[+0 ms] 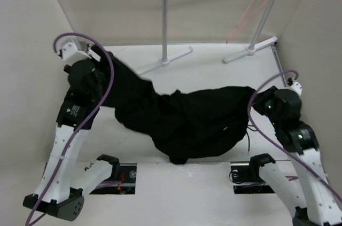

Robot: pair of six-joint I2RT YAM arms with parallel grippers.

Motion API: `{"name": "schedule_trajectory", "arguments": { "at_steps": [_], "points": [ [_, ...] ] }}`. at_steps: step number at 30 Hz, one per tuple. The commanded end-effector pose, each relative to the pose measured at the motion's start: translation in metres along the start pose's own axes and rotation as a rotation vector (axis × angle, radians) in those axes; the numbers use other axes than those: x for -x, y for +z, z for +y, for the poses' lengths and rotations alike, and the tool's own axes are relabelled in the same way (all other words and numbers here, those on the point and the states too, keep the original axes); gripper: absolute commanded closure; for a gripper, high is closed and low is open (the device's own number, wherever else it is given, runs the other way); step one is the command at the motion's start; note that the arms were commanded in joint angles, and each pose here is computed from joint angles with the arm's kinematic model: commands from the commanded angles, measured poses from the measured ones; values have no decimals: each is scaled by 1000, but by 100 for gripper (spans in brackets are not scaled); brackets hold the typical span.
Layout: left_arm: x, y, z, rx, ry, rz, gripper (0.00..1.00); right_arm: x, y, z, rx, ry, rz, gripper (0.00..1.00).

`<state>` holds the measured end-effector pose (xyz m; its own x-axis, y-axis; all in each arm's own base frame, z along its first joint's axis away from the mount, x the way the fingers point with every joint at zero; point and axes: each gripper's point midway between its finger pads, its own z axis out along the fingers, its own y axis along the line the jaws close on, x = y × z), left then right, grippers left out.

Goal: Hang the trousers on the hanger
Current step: Flatten out the trousers at the center of the board.

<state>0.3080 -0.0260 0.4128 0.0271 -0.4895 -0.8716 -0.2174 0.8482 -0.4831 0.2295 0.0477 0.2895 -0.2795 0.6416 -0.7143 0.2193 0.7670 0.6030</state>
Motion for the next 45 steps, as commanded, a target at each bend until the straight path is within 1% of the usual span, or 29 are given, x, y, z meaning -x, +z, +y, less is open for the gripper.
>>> {"name": "schedule_trajectory", "arguments": {
  "at_steps": [1, 3, 5, 7, 9, 11, 13, 14, 17, 18, 21, 22, 25, 26, 29, 30, 32, 33, 35, 37, 38, 41, 43, 45],
  "points": [
    [-99, 1, 76, 228, 171, 269, 18, -30, 52, -43, -159, 47, 60, 96],
    [-116, 3, 104, 308, 155, 297, 18, -36, 70, -54, -198, 48, 80, 96],
    [-127, 7, 123, 360, 142, 324, 19, -34, 73, -55, -202, 38, 75, 96],
    [-143, 8, 136, 385, 107, 374, 24, -29, 69, -56, -210, 10, 51, 96],
    [-164, 4, 140, 376, 113, 454, 30, -26, 63, -60, -223, -6, 33, 96],
    [-194, -11, 145, 379, 143, 565, 33, -24, 58, -61, -219, -16, 24, 96],
    [-215, -29, 152, 400, 194, 642, 33, -24, 54, -62, -212, -12, 20, 96],
    [-223, -40, 165, 456, 212, 660, 31, -26, 52, -63, -211, -12, 22, 95],
    [-237, -57, 192, 574, 214, 680, 24, -33, 52, -70, -217, -18, 38, 94],
    [-242, -54, 196, 590, 201, 682, 22, -36, 52, -69, -210, -17, 43, 94],
    [-265, -31, 192, 560, 175, 699, 22, -46, 56, -66, -178, -6, 74, 94],
    [-276, -21, 184, 524, 164, 714, 24, -48, 57, -65, -171, -6, 77, 94],
    [-285, -11, 166, 473, 127, 712, 29, -59, 57, -67, -163, -16, 104, 94],
    [-287, -12, 159, 450, 125, 707, 31, -61, 56, -68, -161, -17, 106, 94],
    [-295, -22, 153, 423, 139, 733, 43, -66, 54, -72, -158, -14, 106, 94],
    [-304, -33, 157, 431, 158, 777, 49, -68, 53, -74, -162, -14, 109, 94],
    [-314, -50, 166, 474, 183, 837, 53, -70, 52, -76, -163, -21, 113, 93],
    [-317, -58, 174, 503, 200, 859, 54, -69, 51, -75, -156, -21, 115, 93],
    [-315, -67, 184, 543, 214, 860, 54, -69, 50, -74, -147, -19, 118, 93],
    [-307, -69, 194, 585, 222, 820, 48, -68, 50, -73, -146, -18, 119, 93],
    [-300, -67, 199, 606, 225, 783, 46, -69, 51, -72, -145, -20, 122, 93],
    [-295, -60, 197, 598, 195, 738, 45, -69, 53, -72, -149, -19, 122, 92],
    [-302, -53, 189, 558, 172, 745, 49, -69, 54, -72, -151, -17, 125, 92],
    [-319, -47, 175, 501, 137, 800, 57, -70, 55, -72, -153, -18, 127, 92]
  ]
}}
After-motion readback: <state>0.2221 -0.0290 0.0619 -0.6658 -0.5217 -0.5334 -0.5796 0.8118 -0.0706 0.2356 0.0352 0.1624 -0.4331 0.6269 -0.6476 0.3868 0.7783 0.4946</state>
